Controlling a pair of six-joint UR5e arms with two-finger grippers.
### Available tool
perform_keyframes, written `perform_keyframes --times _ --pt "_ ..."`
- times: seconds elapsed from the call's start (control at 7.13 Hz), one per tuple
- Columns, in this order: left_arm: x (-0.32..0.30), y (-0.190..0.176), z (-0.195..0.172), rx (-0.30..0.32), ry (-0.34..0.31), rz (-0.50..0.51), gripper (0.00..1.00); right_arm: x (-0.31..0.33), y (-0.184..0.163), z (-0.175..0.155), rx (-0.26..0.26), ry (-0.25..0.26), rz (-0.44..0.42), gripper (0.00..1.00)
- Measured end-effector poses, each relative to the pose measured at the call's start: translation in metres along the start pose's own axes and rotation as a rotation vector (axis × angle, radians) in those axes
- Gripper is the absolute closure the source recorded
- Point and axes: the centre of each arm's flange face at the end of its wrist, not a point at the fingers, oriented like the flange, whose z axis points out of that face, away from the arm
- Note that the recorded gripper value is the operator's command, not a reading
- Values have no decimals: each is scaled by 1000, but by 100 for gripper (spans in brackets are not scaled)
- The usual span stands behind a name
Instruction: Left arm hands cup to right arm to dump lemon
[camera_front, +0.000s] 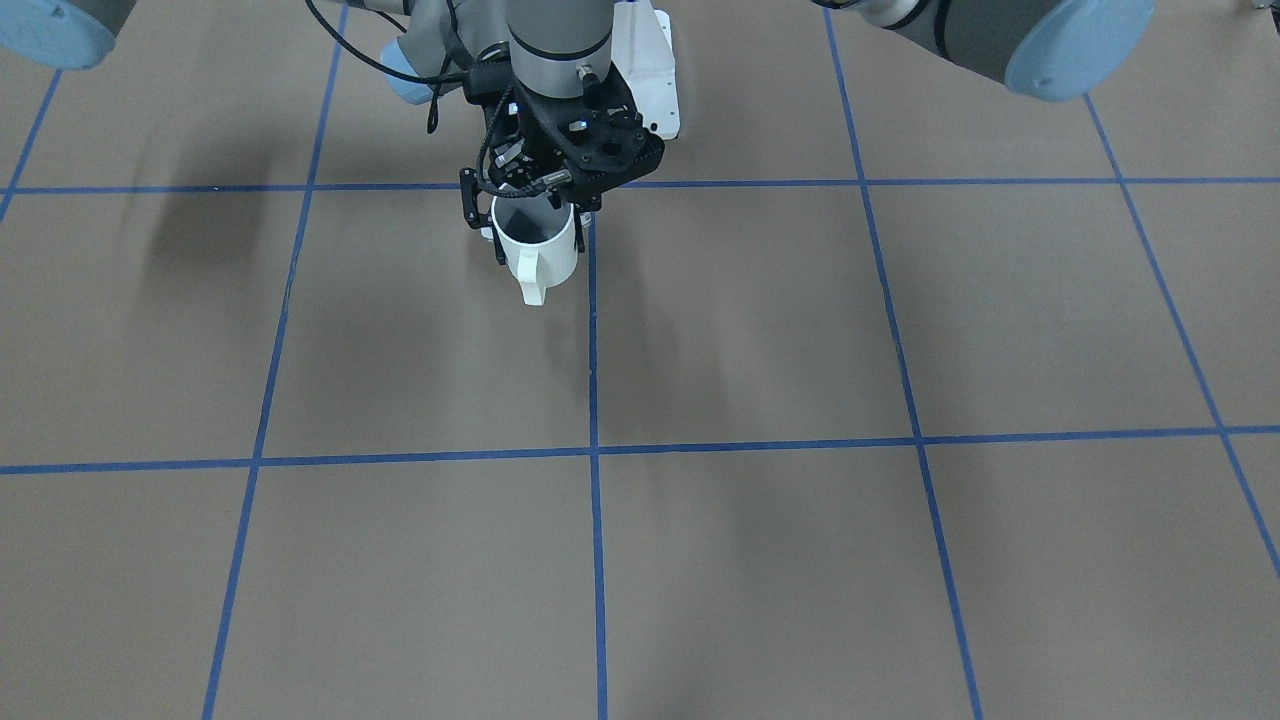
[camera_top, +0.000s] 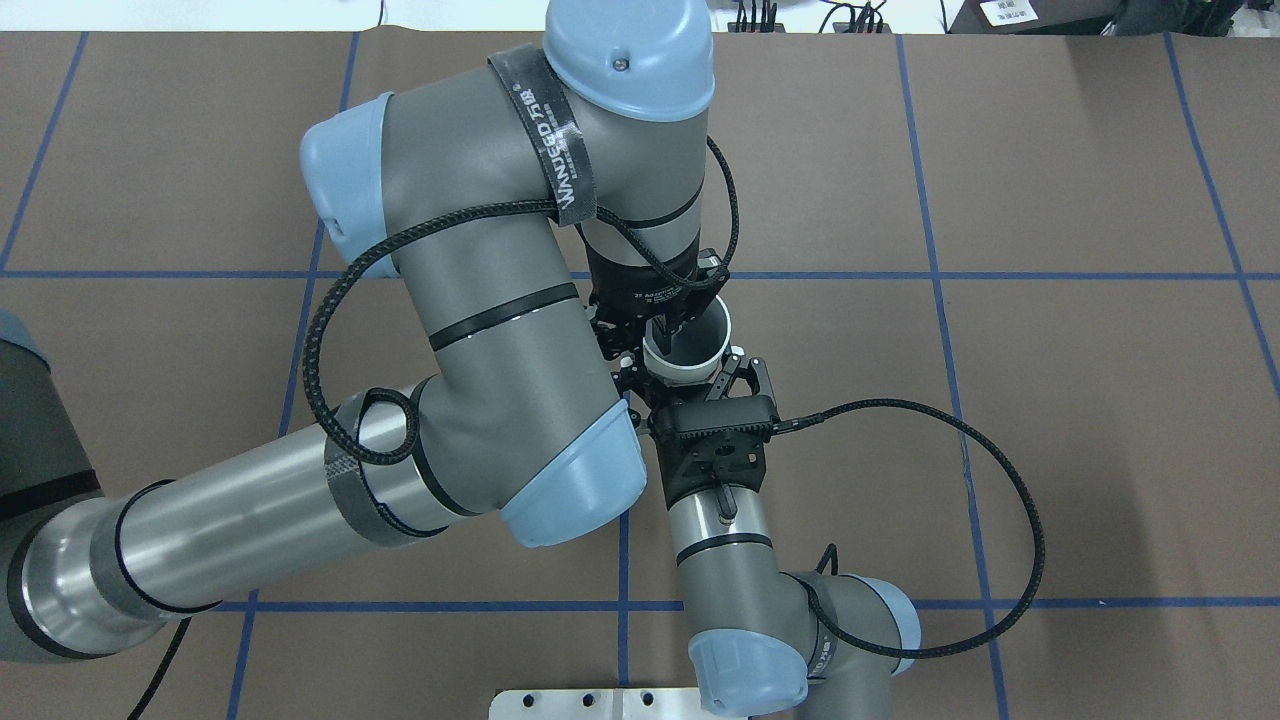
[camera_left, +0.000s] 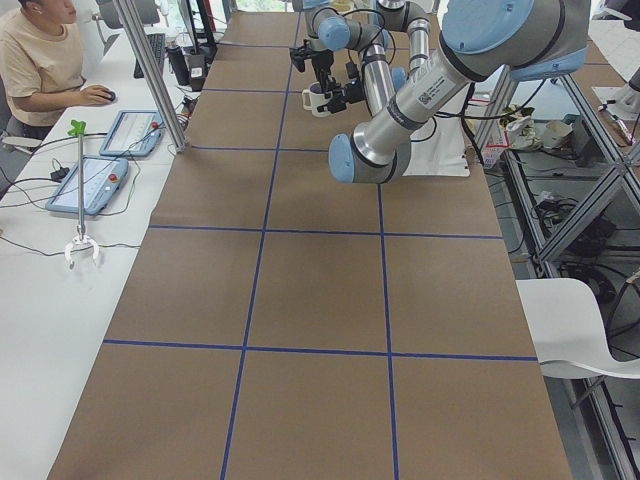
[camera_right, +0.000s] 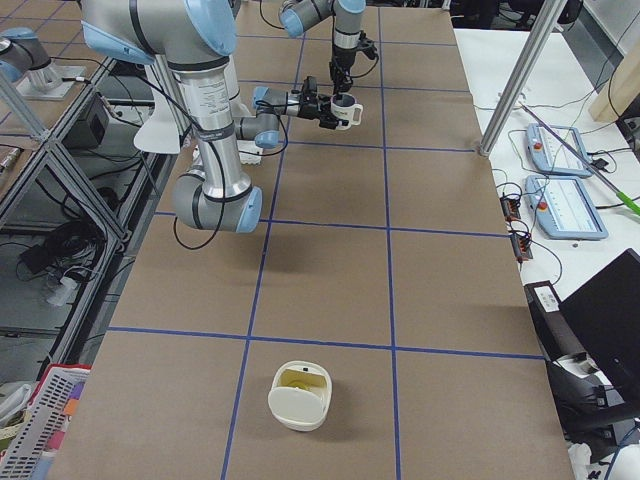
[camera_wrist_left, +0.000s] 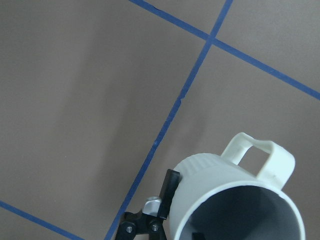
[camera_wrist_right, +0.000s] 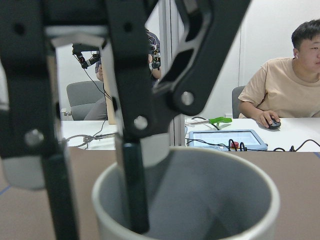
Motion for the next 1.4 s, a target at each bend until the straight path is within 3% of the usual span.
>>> perform_keyframes --times 0.42,0.56,0.7,0.84,1.4 --pt "-1 0 2 -1 -3 0 74 0 -1 0 1 -1 2 100" --pt "-1 1 3 -2 -3 1 90 0 -2 -1 1 -2 4 100" --pt "-1 2 3 -3 -3 2 100 1 -3 -1 1 -2 4 100" --pt "0 2 2 -3 -3 2 100 1 -3 -1 1 -3 5 1" --pt "0 4 -2 -9 4 6 100 3 4 -2 -4 -1 -6 0"
